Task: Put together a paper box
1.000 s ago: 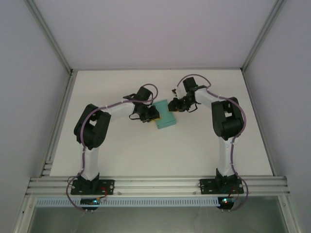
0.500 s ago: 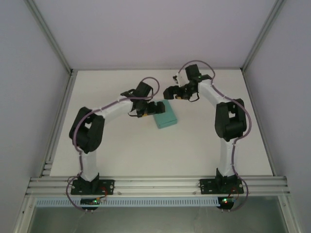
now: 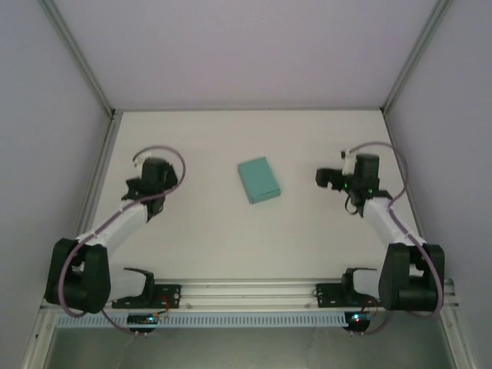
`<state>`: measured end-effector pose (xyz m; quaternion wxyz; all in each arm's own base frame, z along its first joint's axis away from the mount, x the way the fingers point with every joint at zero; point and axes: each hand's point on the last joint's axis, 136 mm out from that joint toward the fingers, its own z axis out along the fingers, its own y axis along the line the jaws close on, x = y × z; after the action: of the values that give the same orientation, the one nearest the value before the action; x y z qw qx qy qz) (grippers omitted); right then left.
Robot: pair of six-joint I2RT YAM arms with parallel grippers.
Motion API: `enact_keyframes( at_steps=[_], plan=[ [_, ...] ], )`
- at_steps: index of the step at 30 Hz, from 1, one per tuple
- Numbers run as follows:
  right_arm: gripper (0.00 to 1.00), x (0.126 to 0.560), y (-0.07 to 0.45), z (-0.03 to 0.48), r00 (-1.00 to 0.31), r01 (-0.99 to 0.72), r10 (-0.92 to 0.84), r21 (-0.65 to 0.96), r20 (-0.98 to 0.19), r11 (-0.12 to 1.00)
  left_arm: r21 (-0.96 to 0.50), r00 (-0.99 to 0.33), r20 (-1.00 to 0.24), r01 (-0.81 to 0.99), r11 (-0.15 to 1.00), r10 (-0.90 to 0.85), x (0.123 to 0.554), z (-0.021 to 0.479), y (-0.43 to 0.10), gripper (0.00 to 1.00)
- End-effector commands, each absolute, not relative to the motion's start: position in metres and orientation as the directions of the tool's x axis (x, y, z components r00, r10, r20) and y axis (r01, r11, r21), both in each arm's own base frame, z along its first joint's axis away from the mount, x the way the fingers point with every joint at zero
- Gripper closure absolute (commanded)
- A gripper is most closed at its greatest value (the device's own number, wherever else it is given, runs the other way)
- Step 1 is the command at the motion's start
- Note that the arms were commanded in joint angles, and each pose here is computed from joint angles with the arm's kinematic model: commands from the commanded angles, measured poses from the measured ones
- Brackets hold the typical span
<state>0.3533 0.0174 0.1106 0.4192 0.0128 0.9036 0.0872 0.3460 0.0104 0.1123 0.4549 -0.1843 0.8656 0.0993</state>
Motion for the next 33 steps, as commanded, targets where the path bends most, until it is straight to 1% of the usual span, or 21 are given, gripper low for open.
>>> enact_keyframes(
  at_steps=[1,3,4,6,7,8,9,10,11,13,14,16,17,18,19,20,21,22,24,27,33],
  plan=[
    [0.01,0.367,-0.01,0.105,-0.518,0.052,0.105,0.092,-0.849,0.994,-0.06,-0.305,-0.934,-0.386,0.92,-0.188,0.368,0.156,0.023,0.01],
    [0.01,0.372,-0.015,0.097,-0.46,0.065,0.1,0.079,-0.882,0.995,0.008,-0.3,-0.95,-0.293,0.956,-0.084,0.375,0.159,0.013,0.01],
    [0.01,0.377,-0.015,0.103,-0.408,0.068,0.117,0.098,-0.905,0.993,0.04,-0.297,-0.954,-0.279,0.959,-0.046,0.376,0.155,0.013,0.01],
    [0.01,0.382,-0.02,0.111,-0.342,0.072,0.077,0.055,-0.936,0.996,0.102,-0.334,-0.942,-0.274,0.956,0.005,0.375,0.137,0.015,0.01],
    [0.01,0.384,-0.014,0.107,-0.348,0.044,0.094,0.084,-0.933,0.995,0.115,-0.353,-0.936,-0.272,0.955,0.012,0.373,0.125,0.015,0.01],
    [0.0,0.385,-0.016,0.1,-0.364,0.04,0.055,0.043,-0.93,0.998,0.112,-0.335,-0.942,-0.274,0.955,0.014,0.373,0.119,0.016,0.01],
    [0.0,0.387,-0.016,0.096,-0.349,0.043,0.048,0.035,-0.936,0.998,0.112,-0.328,-0.945,-0.282,0.953,0.014,0.372,0.122,0.015,0.0],
    [0.01,0.387,-0.011,0.087,-0.333,0.02,0.038,0.034,-0.942,0.999,0.098,-0.322,-0.947,-0.231,0.968,0.019,0.373,0.122,0.008,0.0],
    [0.01,0.388,-0.004,0.088,-0.301,-0.002,0.075,0.079,-0.951,0.997,0.098,-0.306,-0.952,-0.237,0.967,0.022,0.374,0.123,0.01,0.01],
    [0.01,0.383,-0.014,0.084,-0.362,0.03,0.045,0.036,-0.931,0.999,0.107,-0.304,-0.952,-0.244,0.964,0.028,0.374,0.124,0.014,0.01],
    [0.01,0.385,-0.016,0.082,-0.364,0.044,0.061,0.048,-0.929,0.998,0.118,-0.286,-0.957,-0.231,0.966,0.049,0.374,0.127,0.013,0.01],
    [0.0,0.391,-0.005,0.085,-0.352,0.001,0.079,0.084,-0.932,0.996,0.125,-0.254,-0.965,-0.244,0.962,0.061,0.373,0.126,0.018,0.01],
    [0.01,0.393,-0.009,0.086,-0.369,0.009,0.042,0.042,-0.928,0.999,0.09,-0.229,-0.973,-0.266,0.96,0.028,0.371,0.118,0.027,0.01],
    [0.01,0.393,-0.009,0.085,-0.374,0.012,0.02,0.016,-0.927,1.0,0.068,-0.164,-0.986,-0.262,0.963,0.025,0.374,0.124,0.032,0.01],
    [0.0,0.394,-0.007,0.087,-0.354,0.016,0.022,0.017,-0.935,1.0,0.066,-0.195,-0.981,-0.239,0.969,0.019,0.377,0.122,0.028,0.01],
    [0.01,0.393,-0.004,0.085,-0.364,0.01,0.041,0.04,-0.931,0.999,0.052,-0.27,-0.963,-0.219,0.974,-0.009,0.379,0.112,0.027,0.01],
    [0.01,0.392,-0.002,0.08,-0.389,0.004,0.042,0.044,-0.92,0.999,0.031,-0.266,-0.963,-0.218,0.976,-0.028,0.384,0.109,0.032,0.01],
    [0.01,0.392,-0.002,0.081,-0.382,0.0,0.038,0.042,-0.923,0.999,0.011,-0.301,-0.952,-0.185,0.983,-0.046,0.391,0.101,0.031,0.01],
    [0.01,0.392,-0.001,0.081,-0.378,-0.002,0.039,0.043,-0.925,0.999,-0.002,-0.259,-0.964,-0.195,0.981,-0.054,0.386,0.101,0.035,0.01],
    [0.01,0.392,0.0,0.081,-0.381,-0.006,0.04,0.045,-0.924,0.999,0.003,-0.289,-0.956,-0.204,0.979,-0.057,0.388,0.098,0.036,0.0],
    [0.01,0.393,0.0,0.081,-0.384,-0.006,0.041,0.046,-0.922,0.999,0.005,-0.287,-0.956,-0.206,0.979,-0.056,0.388,0.099,0.036,0.01]
  ],
)
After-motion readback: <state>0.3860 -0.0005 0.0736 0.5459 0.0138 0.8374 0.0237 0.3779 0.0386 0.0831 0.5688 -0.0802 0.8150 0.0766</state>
